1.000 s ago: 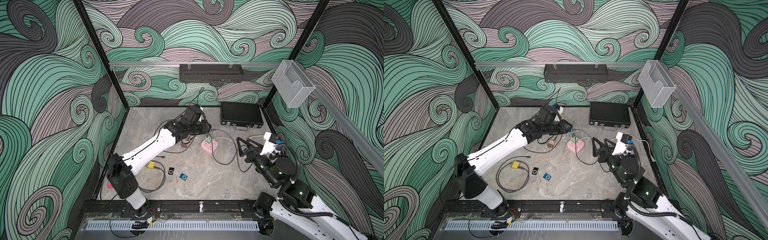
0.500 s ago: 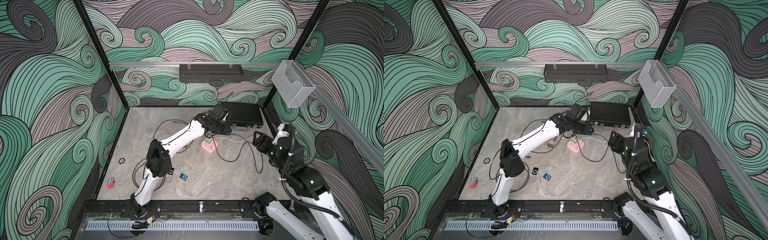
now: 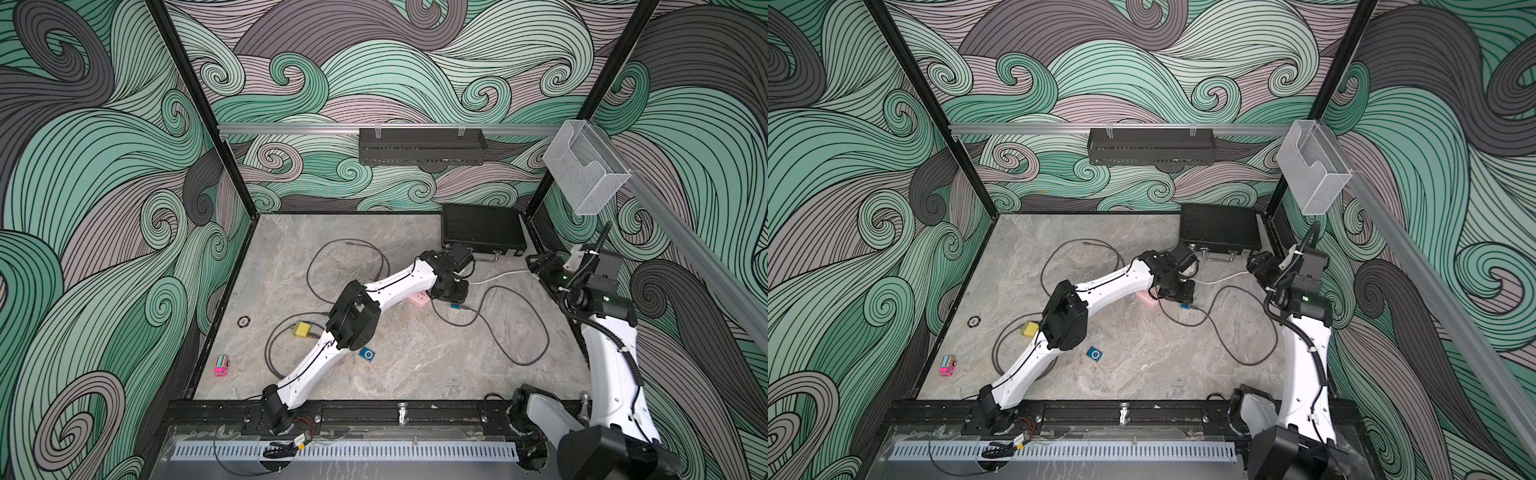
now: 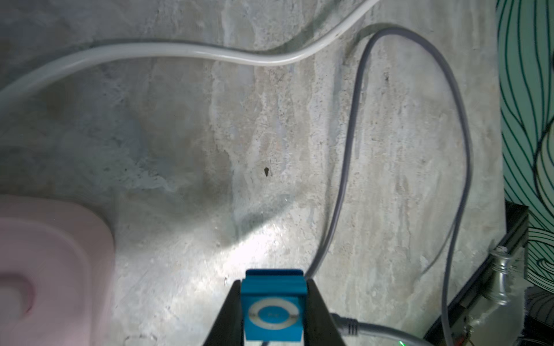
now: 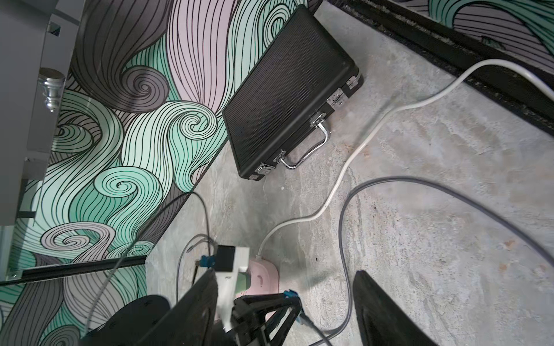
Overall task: Charge mp3
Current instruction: Place the MP3 player at the center of the board, then pick up the plug from the center of the board, then insert the plug into the socket.
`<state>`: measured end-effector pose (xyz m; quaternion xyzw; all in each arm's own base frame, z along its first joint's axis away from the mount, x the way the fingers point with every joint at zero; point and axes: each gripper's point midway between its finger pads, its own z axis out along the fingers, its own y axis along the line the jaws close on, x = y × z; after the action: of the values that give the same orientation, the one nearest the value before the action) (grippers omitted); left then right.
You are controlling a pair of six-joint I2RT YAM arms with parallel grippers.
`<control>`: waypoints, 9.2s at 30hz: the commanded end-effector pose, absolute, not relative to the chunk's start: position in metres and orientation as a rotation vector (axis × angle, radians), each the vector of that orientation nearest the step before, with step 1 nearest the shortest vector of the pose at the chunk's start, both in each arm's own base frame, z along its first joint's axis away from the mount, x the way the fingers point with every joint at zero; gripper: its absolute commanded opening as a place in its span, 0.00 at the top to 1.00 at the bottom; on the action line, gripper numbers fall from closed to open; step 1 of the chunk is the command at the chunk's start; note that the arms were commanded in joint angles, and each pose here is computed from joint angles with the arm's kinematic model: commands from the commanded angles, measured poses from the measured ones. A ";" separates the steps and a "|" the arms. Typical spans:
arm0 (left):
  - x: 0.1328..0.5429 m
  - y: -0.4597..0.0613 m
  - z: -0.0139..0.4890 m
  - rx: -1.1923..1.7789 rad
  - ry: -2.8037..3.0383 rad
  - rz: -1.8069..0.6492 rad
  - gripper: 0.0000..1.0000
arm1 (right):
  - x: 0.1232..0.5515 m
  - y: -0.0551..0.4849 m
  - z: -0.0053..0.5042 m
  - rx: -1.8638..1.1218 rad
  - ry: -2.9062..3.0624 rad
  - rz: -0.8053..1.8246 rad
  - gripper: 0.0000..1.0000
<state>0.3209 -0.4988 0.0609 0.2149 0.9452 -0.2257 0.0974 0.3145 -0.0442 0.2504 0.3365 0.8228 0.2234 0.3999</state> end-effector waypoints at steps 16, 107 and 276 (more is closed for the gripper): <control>0.345 -0.542 0.105 0.714 2.558 -0.757 0.46 | 0.324 -0.026 0.236 0.709 2.175 0.638 0.30; 0.303 -0.206 0.232 0.422 2.257 -0.625 0.69 | 0.320 0.370 0.259 -0.475 2.444 1.009 0.45; 0.383 -0.194 0.196 0.039 2.195 -0.595 0.50 | 0.392 0.260 0.092 -0.605 2.041 0.110 1.00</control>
<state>0.3781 -0.1917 0.1820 0.0177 0.8823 -0.2280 0.4115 0.3850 0.2595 0.0902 -0.2479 0.8421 0.0490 0.4765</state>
